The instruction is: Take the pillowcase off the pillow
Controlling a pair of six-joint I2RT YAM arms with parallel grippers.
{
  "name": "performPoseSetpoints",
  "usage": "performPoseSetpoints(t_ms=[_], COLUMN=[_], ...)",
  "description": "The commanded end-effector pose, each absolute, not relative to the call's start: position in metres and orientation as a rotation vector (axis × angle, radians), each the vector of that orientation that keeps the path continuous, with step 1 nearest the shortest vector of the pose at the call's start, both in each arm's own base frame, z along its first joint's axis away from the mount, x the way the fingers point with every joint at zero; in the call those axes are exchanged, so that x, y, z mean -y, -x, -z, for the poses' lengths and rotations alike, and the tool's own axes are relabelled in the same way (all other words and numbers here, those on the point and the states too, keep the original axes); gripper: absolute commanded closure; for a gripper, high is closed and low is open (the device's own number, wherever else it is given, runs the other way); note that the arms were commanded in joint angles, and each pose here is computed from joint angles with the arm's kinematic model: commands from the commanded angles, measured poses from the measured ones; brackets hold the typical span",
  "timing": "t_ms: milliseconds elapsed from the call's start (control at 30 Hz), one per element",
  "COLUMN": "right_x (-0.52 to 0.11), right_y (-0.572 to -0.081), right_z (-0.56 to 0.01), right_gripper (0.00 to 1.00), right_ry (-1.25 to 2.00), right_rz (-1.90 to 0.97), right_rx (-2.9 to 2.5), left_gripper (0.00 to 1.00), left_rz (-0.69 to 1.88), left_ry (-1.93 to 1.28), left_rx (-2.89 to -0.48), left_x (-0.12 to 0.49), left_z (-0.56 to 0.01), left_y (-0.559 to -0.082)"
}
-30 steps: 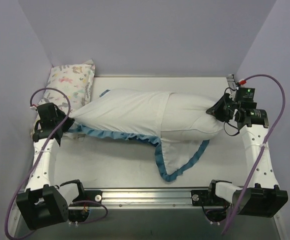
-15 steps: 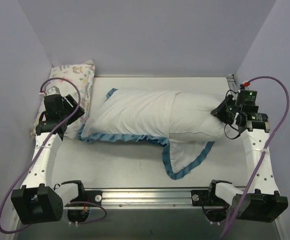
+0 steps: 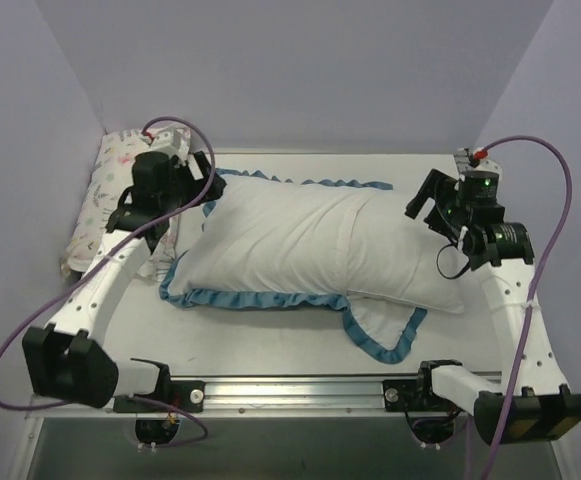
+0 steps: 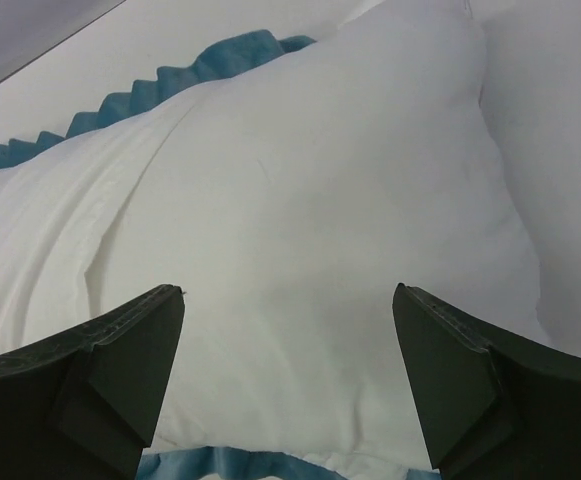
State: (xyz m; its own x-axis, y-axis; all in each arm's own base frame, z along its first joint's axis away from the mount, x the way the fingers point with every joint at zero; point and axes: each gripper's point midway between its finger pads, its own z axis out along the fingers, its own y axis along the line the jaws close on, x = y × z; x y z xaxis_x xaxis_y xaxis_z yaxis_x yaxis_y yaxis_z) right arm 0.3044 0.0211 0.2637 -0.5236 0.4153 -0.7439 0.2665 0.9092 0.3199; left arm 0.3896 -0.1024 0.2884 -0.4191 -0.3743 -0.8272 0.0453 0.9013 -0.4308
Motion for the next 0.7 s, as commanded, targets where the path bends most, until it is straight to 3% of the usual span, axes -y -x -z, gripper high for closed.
performPoseSetpoints(t_ms=[0,200,367,400,433,467,533,667], right_x=[-0.030,-0.044,-0.057,-0.058,-0.060,-0.063,-0.068,-0.072], right_y=[-0.344,-0.391,-0.385,-0.374,-0.369,-0.375,-0.357,-0.362], right_z=[-0.264,-0.217,-0.150,-0.125,-0.114,-0.114,-0.087,-0.098], right_gripper=[0.11,0.08,0.12,0.19,0.62,0.82,1.00,1.00], right_ry=[-0.425,-0.390,-0.394,-0.400,-0.400,-0.407,-0.402,-0.388], right_rz=[-0.170,-0.130,-0.168,-0.172,-0.186,-0.223,-0.257,-0.342], right_rx=[-2.168,-2.318,-2.437,-2.486,-2.501,-2.454,-2.466,-2.268], left_gripper=[0.03,0.02,0.03,0.03,0.03,0.03,0.03,0.03], left_rz=[0.578,0.576,0.521,0.510,0.506,0.494,0.481,0.413], left_ry=[0.108,0.070,0.072,0.058,0.053,0.056,0.055,0.086], left_rx=[-1.916,-1.954,-2.002,-2.015,-2.018,-2.049,-2.084,-2.159], left_x=[0.146,0.182,0.183,0.184,0.185,0.185,0.184,0.175], left_z=[-0.288,-0.266,-0.250,-0.246,-0.250,-0.239,-0.231,-0.212], left_y=[-0.426,-0.464,-0.487,-0.490,-0.493,-0.496,-0.497,-0.502])
